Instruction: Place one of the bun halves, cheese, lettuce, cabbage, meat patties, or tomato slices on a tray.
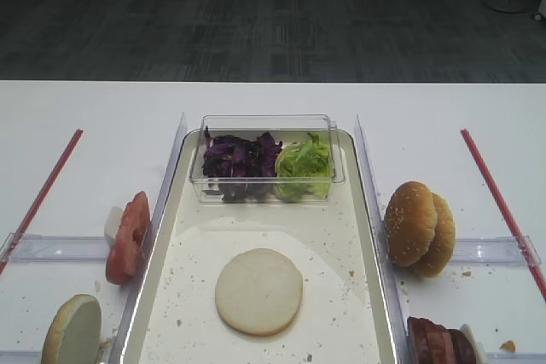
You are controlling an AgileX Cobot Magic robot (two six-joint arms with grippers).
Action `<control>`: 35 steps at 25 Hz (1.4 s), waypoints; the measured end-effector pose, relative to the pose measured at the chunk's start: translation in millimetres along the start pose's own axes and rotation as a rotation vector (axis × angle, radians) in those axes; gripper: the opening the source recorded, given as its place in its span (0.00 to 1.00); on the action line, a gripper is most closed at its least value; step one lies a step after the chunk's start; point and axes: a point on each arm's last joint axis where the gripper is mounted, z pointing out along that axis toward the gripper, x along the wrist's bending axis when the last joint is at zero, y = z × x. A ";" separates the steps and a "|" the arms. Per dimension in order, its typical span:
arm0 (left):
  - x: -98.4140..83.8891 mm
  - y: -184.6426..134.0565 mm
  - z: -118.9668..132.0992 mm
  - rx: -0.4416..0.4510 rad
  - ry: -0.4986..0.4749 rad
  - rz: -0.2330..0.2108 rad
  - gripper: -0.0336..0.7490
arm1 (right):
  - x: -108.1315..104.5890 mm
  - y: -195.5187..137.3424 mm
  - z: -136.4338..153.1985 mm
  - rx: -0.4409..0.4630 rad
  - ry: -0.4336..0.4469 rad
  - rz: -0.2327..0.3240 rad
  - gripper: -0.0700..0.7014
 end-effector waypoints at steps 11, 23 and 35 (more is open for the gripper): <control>0.0 0.0 0.0 0.000 0.000 0.000 0.81 | 0.0 0.0 0.0 0.000 0.000 0.000 0.99; 0.0 0.0 0.0 0.000 0.000 -0.002 0.81 | 0.0 0.0 0.0 0.000 0.000 0.000 0.99; 0.0 0.0 0.0 0.000 0.000 -0.002 0.78 | 0.0 0.0 0.0 0.000 0.000 0.002 0.99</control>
